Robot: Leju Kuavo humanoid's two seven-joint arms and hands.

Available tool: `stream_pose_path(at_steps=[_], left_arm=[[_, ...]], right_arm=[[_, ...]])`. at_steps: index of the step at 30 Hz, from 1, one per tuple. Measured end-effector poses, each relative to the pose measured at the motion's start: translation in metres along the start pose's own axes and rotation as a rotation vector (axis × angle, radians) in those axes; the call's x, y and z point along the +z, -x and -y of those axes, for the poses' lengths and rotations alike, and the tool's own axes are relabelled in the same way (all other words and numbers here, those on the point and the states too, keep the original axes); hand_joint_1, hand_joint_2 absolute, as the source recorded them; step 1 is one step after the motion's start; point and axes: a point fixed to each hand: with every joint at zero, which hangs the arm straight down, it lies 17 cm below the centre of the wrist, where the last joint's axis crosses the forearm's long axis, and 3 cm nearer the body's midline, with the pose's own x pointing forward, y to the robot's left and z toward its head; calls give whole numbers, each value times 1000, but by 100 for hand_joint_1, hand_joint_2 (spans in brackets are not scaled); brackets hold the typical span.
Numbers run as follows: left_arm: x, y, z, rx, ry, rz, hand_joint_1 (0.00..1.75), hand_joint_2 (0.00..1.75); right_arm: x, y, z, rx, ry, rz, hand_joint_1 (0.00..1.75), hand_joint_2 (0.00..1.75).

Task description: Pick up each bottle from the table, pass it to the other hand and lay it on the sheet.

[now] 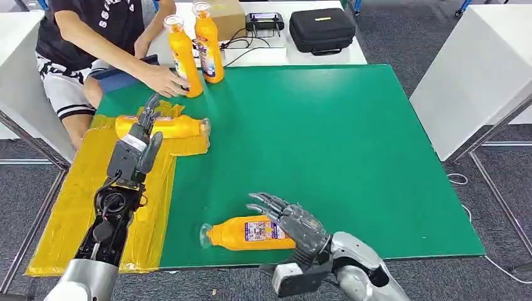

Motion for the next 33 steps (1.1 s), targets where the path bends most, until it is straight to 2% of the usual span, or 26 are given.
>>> stream_pose_path(at_steps=[6, 15, 21, 26, 33], left_arm=[[0, 1, -2, 15, -18, 0, 0, 0], [0, 1, -1, 31, -30, -1, 0, 0], [0, 5, -2, 29, -40, -20, 0, 0], [1, 7, -3, 30, -45, -26, 0, 0], [5, 7, 1, 53, -39, -39, 0, 0]], right_arm=[[20, -22, 0, 18, 15, 34, 0, 175], [24, -29, 4, 36, 10, 31, 0, 175], [30, -4, -10, 123, -65, -77, 0, 175], [33, 5, -16, 132, -86, -106, 0, 175], [48, 47, -41, 127, -146, -273, 0, 175]])
